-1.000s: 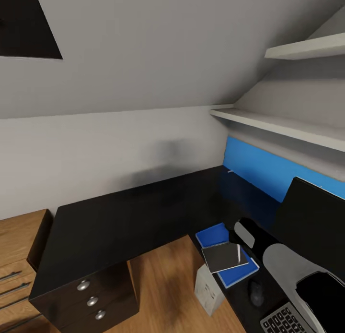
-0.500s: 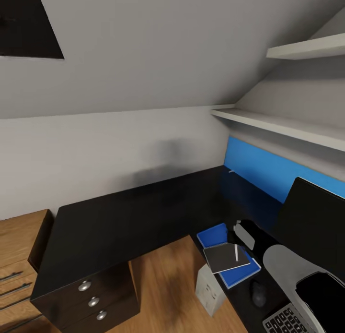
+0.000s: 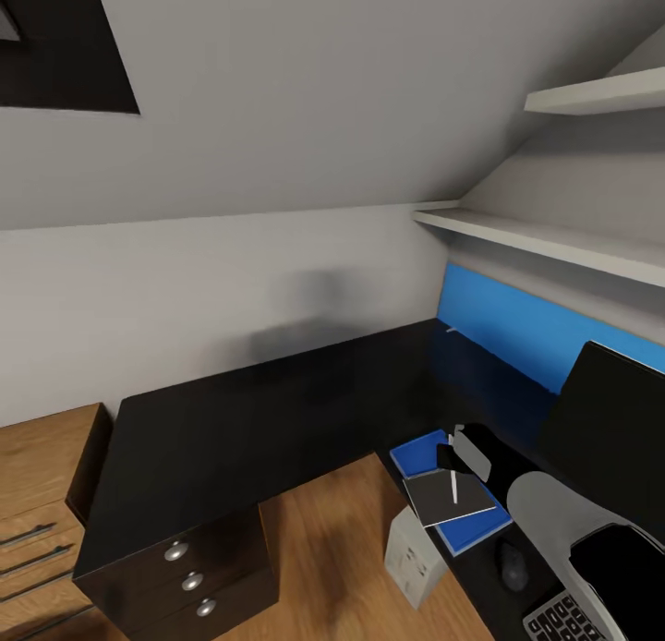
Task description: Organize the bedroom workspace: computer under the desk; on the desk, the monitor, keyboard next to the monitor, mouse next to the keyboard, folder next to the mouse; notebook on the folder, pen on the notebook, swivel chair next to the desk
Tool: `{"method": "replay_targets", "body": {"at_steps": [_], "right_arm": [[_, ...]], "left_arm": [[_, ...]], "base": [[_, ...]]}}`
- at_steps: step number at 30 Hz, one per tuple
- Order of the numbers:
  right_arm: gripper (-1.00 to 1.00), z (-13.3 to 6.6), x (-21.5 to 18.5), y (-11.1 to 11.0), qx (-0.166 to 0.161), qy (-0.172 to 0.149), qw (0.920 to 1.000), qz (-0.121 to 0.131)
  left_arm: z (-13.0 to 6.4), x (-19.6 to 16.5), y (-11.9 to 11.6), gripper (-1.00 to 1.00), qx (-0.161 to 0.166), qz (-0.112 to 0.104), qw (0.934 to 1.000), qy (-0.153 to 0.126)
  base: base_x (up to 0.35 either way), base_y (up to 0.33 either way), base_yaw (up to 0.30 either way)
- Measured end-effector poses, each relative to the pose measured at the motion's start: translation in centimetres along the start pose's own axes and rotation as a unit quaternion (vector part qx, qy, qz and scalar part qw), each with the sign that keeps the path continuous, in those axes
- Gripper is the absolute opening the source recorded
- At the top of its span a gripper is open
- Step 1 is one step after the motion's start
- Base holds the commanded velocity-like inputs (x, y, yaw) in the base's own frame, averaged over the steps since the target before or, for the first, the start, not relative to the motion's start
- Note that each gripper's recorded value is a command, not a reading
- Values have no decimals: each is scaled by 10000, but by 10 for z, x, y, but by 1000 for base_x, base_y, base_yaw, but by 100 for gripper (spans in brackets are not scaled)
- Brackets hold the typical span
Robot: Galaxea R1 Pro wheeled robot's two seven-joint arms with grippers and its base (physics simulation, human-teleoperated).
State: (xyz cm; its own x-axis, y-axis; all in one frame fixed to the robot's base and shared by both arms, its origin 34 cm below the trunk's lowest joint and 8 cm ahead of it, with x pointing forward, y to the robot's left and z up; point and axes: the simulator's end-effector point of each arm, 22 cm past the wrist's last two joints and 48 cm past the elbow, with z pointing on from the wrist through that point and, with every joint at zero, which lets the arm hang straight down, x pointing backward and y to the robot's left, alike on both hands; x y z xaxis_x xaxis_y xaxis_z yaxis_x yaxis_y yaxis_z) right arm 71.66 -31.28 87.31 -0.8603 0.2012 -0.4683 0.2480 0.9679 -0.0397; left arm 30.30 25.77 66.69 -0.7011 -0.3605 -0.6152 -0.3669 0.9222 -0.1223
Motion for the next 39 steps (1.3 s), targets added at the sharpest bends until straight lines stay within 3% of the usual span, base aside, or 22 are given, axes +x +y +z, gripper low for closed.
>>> {"method": "replay_targets", "body": {"at_steps": [13,16,39], "right_arm": [[-100,2,4,-1,-13,44,10000,2],[-100,4,9,8,-92,62,9999,-42],[-100,14,21,2,-18,195,9998,-29]], "left_arm": [[1,-2,-1,100,-1,-12,10000,-29],[-1,-3,-8,100,22,-60,9999,-84],[5,-3,-5,100,-2,-52,9999,-91]], "base": [[0,3,0],[0,0,0],[0,0,0]]}}
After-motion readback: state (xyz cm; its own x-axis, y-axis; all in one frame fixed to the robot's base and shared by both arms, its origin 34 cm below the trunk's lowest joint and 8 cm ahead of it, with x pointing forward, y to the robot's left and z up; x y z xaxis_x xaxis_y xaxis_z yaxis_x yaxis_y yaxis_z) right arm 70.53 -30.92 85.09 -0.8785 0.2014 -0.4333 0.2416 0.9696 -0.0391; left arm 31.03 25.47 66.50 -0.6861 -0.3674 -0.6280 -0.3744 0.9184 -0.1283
